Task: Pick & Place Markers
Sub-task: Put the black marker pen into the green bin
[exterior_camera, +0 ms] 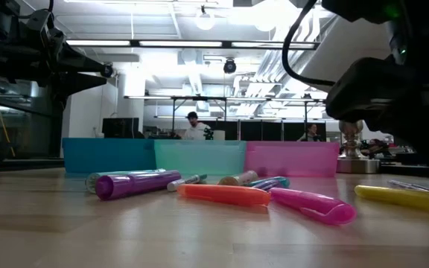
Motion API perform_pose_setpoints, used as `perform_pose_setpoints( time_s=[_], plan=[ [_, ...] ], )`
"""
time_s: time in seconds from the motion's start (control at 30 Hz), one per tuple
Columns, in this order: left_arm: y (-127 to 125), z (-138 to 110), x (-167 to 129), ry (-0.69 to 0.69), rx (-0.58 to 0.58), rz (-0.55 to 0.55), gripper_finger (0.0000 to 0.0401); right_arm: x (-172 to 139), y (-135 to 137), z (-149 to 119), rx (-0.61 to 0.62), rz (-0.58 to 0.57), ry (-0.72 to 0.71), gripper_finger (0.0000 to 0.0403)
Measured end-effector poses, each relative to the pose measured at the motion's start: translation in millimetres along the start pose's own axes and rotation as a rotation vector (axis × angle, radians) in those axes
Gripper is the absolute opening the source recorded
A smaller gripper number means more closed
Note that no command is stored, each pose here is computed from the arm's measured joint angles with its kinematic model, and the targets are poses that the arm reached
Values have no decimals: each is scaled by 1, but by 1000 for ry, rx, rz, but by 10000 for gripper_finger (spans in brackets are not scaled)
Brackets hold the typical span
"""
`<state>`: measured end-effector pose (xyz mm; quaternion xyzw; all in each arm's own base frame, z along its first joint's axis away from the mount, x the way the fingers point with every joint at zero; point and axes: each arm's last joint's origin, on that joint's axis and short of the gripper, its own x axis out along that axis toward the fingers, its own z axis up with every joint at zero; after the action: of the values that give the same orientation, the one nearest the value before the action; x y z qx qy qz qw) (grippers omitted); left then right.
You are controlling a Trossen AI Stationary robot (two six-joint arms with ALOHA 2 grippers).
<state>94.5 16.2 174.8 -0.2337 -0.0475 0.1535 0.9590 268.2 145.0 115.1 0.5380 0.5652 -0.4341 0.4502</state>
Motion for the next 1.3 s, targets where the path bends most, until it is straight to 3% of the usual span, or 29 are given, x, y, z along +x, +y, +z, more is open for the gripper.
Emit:
perform_pose_setpoints(
  time_s=[0.4,0.67,1.0,1.3],
  plan=[
    [0,0,0,0,0,0,147,0,-4,2,-104,-35,-17,22],
    [0,0,0,0,0,0,147,-2,-6,2,-162,-37,-32,22],
    [0,0,0,0,0,0,147,-29,-25,6,-189,-44,-150,19],
    [0,0,0,0,0,0,147,-68,-30,8,-248,100,-176,16]
  ],
)
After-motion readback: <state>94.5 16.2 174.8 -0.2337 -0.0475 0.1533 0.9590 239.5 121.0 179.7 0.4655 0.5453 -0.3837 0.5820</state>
